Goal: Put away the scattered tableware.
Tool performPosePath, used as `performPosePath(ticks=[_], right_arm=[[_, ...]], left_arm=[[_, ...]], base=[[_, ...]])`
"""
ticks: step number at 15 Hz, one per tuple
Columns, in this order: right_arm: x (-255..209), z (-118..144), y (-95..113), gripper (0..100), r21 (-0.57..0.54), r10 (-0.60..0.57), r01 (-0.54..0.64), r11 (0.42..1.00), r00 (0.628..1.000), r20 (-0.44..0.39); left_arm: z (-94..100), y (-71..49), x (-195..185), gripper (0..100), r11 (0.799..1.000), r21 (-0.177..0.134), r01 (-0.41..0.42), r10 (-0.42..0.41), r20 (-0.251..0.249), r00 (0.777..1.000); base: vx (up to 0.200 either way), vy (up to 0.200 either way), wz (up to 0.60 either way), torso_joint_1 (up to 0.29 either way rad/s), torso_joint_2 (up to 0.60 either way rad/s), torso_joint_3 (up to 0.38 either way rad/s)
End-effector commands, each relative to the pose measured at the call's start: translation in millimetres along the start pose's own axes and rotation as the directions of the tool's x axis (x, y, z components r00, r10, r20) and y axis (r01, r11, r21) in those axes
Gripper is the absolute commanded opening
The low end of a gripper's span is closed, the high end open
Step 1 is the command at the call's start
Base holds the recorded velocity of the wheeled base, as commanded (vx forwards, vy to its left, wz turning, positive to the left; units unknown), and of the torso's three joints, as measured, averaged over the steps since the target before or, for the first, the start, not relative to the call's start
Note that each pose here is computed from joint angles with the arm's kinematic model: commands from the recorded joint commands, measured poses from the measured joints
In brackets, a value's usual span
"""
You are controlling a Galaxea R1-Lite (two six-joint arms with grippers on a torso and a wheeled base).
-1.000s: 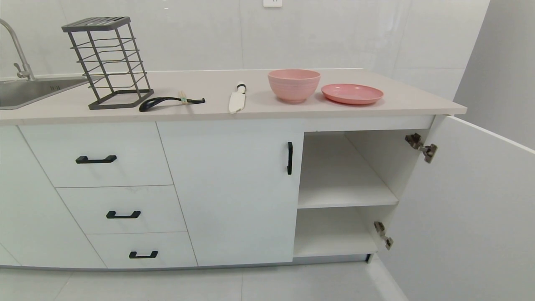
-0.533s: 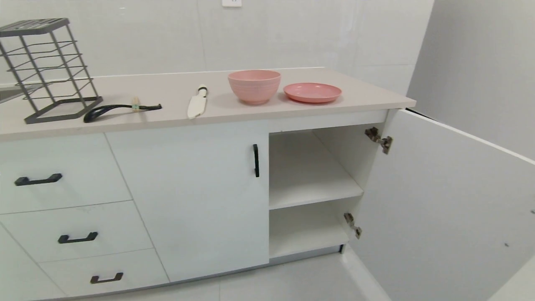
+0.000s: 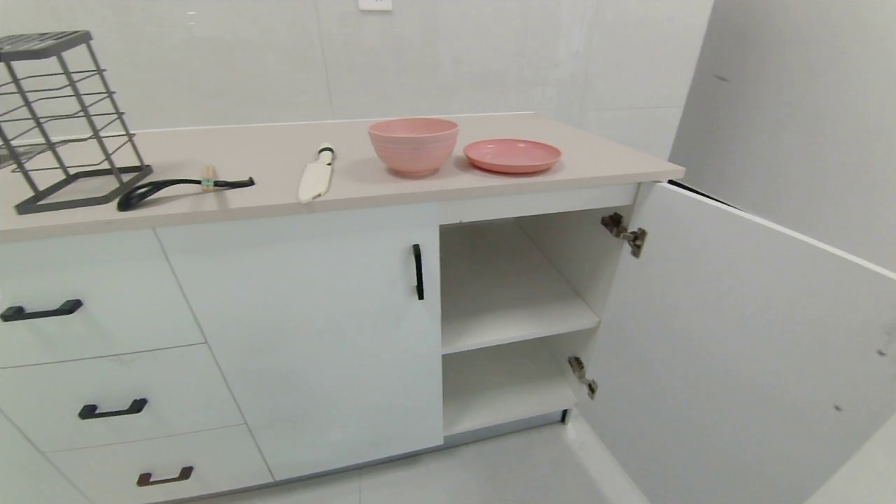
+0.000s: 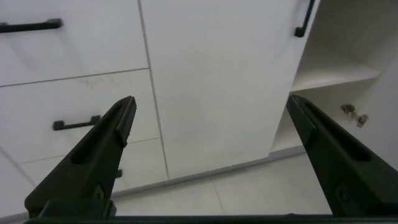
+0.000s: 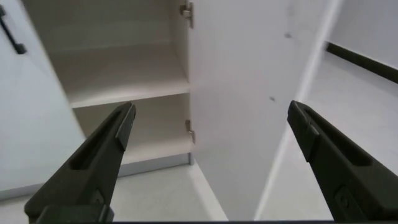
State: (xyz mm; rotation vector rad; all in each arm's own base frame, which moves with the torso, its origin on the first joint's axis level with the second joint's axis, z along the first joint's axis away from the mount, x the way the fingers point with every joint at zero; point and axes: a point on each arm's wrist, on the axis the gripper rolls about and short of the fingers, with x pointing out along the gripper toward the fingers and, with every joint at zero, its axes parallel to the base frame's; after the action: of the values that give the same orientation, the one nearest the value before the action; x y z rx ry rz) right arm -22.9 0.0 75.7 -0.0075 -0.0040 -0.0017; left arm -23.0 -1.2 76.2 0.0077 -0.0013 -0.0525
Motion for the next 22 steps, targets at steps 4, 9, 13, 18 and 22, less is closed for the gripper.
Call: performPosePath(ticks=[4,9,13,18,22], right_arm=[[0.1,0.1,0.0,100,0.001,0.0,0.0,1.0,1.0,-0.001],[0.1,0.1,0.0,100,0.001,0.0,0.0,1.0,1.0,-0.001],[0.1,0.1,0.0,100,0.001,0.0,0.0,1.0,1.0,-0.001],[0.1,0.1,-0.1,100,0.0,-0.004,0.004,1.0,1.0,-0.001],[0.1,0.1,-0.1,100,0.0,-0.004,0.004,1.0,1.0,-0.001]], left_arm=[[0.0,0.3,0.2,100,1.0,-0.002,-0.013,0.013,-0.003,1.0],[0.0,0.3,0.1,100,1.0,0.0,-0.014,0.014,-0.001,1.0],[0.0,0.4,0.2,100,1.0,-0.002,-0.019,0.019,-0.003,1.0],[0.0,0.4,0.2,100,1.0,-0.002,-0.019,0.019,-0.003,1.0],[0.0,0.4,0.1,100,1.0,-0.002,-0.019,0.019,-0.001,1.0]], base=[[0.0,0.0,0.15,0.001,0.0,0.001],[0.16,-0.16,0.0,0.002,0.0,0.0],[0.0,0.0,0.0,0.0,0.0,0.0],[0.0,0.0,0.0,0.0,0.0,0.0],[0.0,0.0,0.0,0.018,-0.19,-0.19]])
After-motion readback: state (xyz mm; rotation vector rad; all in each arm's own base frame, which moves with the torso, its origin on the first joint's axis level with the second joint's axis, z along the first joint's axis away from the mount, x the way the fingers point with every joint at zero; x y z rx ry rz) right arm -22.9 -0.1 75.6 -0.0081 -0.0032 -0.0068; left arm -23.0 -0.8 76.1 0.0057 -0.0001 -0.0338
